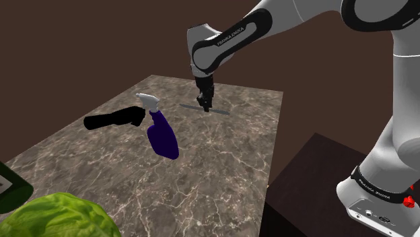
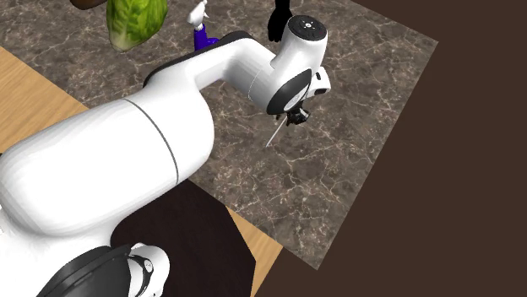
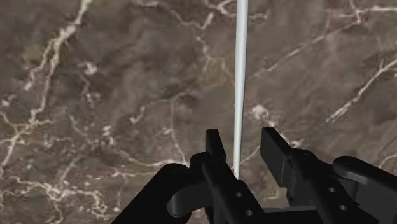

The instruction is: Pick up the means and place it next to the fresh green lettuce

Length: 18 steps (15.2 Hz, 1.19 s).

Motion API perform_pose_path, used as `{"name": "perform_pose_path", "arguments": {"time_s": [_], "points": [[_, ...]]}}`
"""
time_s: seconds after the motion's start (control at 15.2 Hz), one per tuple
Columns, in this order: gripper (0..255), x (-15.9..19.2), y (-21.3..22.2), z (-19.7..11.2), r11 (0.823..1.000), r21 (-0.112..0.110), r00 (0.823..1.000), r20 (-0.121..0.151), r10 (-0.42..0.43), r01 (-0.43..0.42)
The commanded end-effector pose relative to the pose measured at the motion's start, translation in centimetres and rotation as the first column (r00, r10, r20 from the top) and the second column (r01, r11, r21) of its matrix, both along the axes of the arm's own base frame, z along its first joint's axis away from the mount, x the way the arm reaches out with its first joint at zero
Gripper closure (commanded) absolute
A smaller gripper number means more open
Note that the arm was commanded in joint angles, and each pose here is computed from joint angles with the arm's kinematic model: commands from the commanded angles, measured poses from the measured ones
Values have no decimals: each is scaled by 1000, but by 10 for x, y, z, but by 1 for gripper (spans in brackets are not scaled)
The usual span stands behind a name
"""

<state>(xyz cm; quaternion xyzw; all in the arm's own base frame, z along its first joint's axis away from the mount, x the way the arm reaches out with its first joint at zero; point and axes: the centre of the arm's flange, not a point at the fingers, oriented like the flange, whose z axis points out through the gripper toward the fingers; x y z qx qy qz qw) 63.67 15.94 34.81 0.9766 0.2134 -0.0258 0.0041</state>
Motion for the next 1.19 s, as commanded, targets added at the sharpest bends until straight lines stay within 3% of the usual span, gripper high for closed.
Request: {"name": "perform_pose_path", "arguments": {"time_s": [0.0,0.46,1.12], "points": [[255,0,0,0,1000,0,1000,0,0,0],[255,0,0,0,1000,0,1000,0,0,0],[255,0,0,53,1000,0,1000,0,0,0]]}}
